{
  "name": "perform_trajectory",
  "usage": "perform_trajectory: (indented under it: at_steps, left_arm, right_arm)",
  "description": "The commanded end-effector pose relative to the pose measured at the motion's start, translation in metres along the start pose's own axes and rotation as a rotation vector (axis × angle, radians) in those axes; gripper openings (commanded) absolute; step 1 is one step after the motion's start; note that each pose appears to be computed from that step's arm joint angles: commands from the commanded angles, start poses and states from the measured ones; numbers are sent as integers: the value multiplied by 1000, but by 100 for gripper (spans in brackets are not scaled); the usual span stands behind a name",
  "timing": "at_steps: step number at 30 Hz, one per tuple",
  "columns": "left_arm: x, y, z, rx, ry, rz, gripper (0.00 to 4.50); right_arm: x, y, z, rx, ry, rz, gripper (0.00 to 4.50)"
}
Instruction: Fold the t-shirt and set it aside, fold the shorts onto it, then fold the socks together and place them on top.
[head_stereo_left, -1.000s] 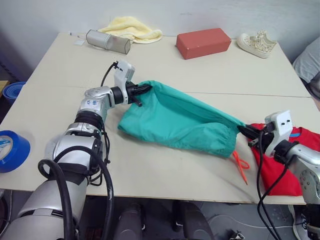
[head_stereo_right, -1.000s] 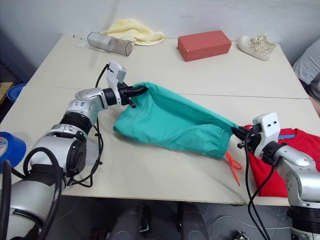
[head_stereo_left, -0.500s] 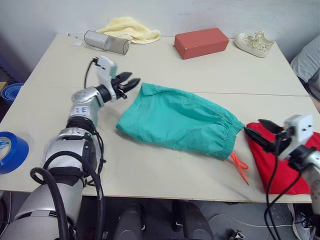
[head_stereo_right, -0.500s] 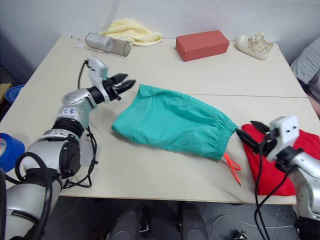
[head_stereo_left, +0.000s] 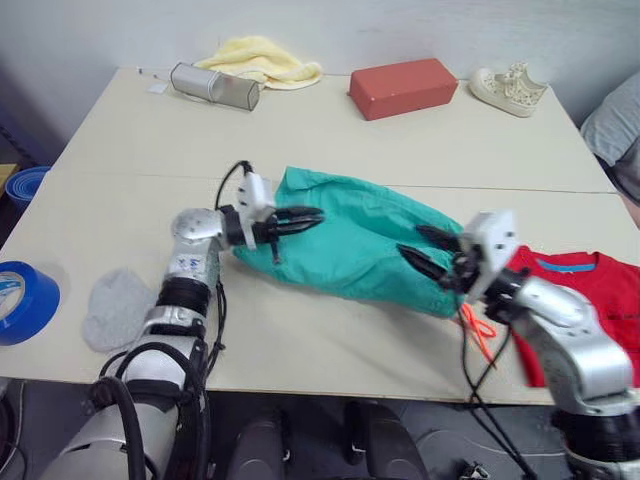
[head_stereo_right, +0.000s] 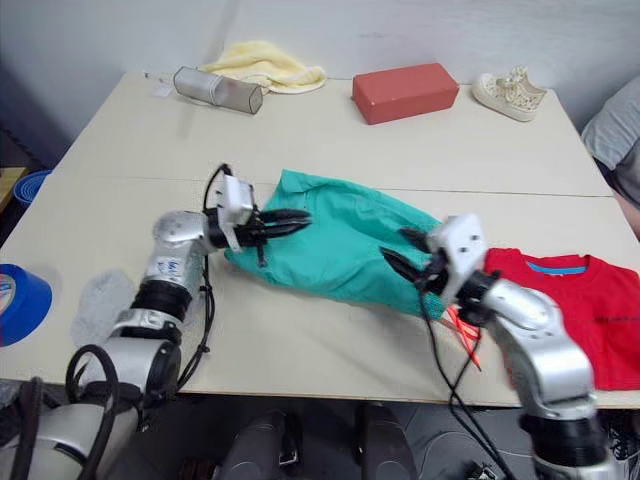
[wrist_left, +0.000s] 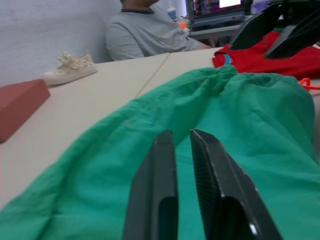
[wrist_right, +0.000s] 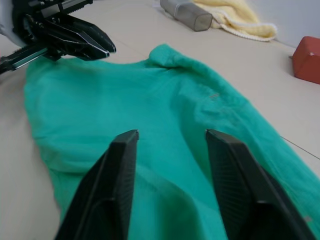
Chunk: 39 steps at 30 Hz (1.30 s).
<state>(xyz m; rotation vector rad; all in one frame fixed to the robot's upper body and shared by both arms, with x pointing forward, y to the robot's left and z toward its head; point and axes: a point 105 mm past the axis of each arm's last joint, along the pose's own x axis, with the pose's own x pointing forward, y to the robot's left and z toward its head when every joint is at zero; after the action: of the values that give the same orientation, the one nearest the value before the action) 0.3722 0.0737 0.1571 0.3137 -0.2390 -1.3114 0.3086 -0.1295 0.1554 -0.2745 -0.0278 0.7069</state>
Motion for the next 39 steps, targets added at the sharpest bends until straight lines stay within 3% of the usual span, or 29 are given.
perform_trajectory:
  at_steps: [1,3,7,10,14,17,20,23,30,31,33,34,35,37,39]
  left_arm:
    - [10,1,-12,-27,70,89,0]
    - [9,2,-33,-54,180,148,0]
    - [-6,5,-59,-155,293,261,0]
    - [-30,11,-74,-188,363,349,0]
    - [-42,17,-66,-171,336,357,0]
    - [-40,18,-36,-136,168,283,0]
    - [-36,13,-9,-78,58,159,0]
    - [-29,3,9,-11,11,26,0]
    - [-14,-7,16,33,-13,-95,0]
    - [-16,-10,17,32,-22,-120,0]
    - [-31,-18,22,46,-41,-182,0]
    - [-40,-20,24,63,-34,-201,0]
    - [-45,-21,25,75,-27,-210,0]
    - [-60,-24,24,96,22,-227,0]
    - [-81,-30,21,133,115,-247,59]
  right_arm:
    - [16,-7,-20,-16,56,-123,78]
    - [14,-13,-35,-43,101,-170,1]
    - [-7,-26,-47,1,117,-227,1]
    - [-41,-42,-51,72,84,-269,1]
    - [-70,-55,-44,118,0,-289,1]
    - [-79,-48,-17,154,-146,-201,1]
    - [-87,-36,-2,291,-217,-144,1]
    - [-95,-10,2,473,-187,-65,54]
    - [-107,54,-5,886,-41,-20,274]
    - [-106,58,-4,797,-20,-3,310]
    - [-100,65,-4,336,69,72,377]
    - [-99,72,-9,194,117,138,413]
    - [-100,76,-14,124,145,178,443]
    - [-101,74,-13,136,83,169,443]
    - [-100,67,-1,44,-30,149,450]
